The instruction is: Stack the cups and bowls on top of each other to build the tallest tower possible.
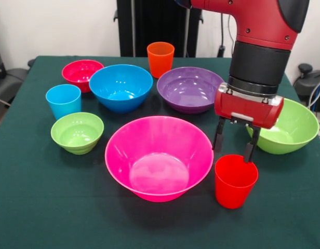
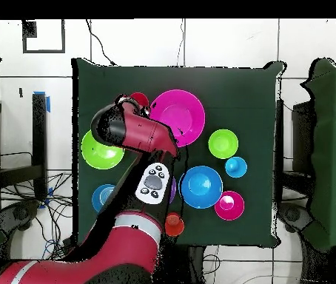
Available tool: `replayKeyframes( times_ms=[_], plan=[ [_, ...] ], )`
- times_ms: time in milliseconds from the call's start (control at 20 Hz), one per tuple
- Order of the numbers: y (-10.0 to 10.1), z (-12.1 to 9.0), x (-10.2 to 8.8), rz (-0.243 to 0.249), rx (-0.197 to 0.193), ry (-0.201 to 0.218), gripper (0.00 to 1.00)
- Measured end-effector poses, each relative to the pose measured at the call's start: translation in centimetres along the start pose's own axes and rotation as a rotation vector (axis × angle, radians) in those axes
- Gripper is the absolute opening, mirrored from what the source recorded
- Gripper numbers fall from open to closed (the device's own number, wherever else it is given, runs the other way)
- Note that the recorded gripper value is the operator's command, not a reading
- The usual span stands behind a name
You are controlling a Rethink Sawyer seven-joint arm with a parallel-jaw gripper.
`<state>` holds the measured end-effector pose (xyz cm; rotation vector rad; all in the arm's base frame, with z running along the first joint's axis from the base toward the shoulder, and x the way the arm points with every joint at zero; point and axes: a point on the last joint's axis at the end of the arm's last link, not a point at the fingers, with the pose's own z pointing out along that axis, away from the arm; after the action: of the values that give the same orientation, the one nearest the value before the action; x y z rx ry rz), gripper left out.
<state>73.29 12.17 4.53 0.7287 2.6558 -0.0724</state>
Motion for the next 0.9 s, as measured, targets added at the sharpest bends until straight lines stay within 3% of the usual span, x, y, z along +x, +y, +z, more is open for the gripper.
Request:
replayKeyframes(
  times_ms=[450, 900],
  plan=[
    [0.3, -0.9, -0.7, 0.003, -0.010, -0.012, 1.00],
    [1.1, -3.6, -2.6, 0.013, -0.031, -0.023, 1.00]
  ],
)
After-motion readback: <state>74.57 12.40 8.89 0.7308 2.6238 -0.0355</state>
